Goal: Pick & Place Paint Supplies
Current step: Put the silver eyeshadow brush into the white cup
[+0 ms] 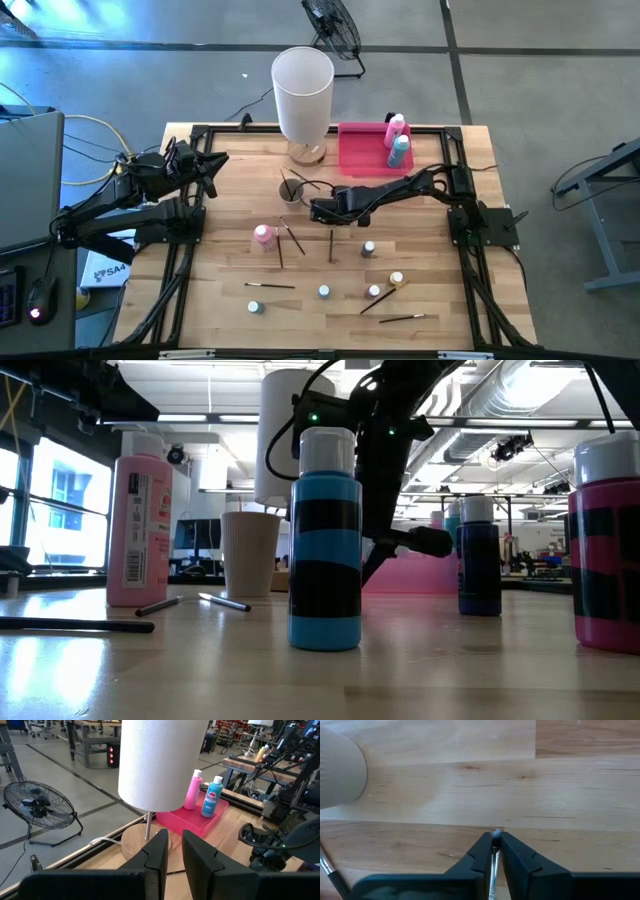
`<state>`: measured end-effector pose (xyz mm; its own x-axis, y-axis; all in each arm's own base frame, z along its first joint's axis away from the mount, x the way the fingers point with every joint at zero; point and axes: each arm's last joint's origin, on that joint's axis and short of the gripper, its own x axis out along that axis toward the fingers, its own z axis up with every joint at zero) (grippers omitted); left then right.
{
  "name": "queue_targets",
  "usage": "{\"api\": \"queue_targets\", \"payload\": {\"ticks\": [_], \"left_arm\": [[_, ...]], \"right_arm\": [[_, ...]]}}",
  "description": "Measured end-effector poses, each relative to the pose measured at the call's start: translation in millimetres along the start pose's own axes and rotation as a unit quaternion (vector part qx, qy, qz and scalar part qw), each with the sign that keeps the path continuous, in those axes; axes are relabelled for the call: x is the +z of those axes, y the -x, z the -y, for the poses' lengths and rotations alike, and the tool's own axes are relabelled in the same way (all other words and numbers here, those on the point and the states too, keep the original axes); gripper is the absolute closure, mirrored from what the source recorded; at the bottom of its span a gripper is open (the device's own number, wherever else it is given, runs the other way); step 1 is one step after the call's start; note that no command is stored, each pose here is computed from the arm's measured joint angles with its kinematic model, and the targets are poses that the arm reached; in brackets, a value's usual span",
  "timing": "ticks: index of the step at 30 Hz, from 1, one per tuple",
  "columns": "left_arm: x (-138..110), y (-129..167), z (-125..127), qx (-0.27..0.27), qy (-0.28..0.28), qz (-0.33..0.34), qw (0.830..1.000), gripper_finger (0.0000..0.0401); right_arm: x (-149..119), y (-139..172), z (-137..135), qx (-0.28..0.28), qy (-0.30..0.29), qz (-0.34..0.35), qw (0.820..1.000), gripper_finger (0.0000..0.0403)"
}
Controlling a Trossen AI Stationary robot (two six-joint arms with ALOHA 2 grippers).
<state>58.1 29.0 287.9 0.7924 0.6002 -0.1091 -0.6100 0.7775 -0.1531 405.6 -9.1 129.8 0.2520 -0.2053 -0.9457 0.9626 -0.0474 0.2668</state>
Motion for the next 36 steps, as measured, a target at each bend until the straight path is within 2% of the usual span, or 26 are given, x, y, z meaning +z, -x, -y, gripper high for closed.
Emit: {"api": "queue_targets", "payload": {"ticks": [6,11,22,36], "left_arm": [[0,0,0,0.0,0.0,0.0,1.0,0.0347],[0,0,0,0.0,-0.001,0.0,1.0,0.0347],[0,0,0,0.0,-0.002,0.0,1.0,0.0347],[0,0,0,0.0,-0.002,0.0,1.0,0.0347]], "right_arm": [[0,0,1,-0.002,0.004,0.008,1.0,0.0375],[1,0,0,-0.002,0.015,0.013,1.0,0.0395],[1,-1,-1,0.004,0.051,0.004,0.999,0.0399],[5,1,-15,0.077,0.106,-0.007,0.991,0.04]]}}
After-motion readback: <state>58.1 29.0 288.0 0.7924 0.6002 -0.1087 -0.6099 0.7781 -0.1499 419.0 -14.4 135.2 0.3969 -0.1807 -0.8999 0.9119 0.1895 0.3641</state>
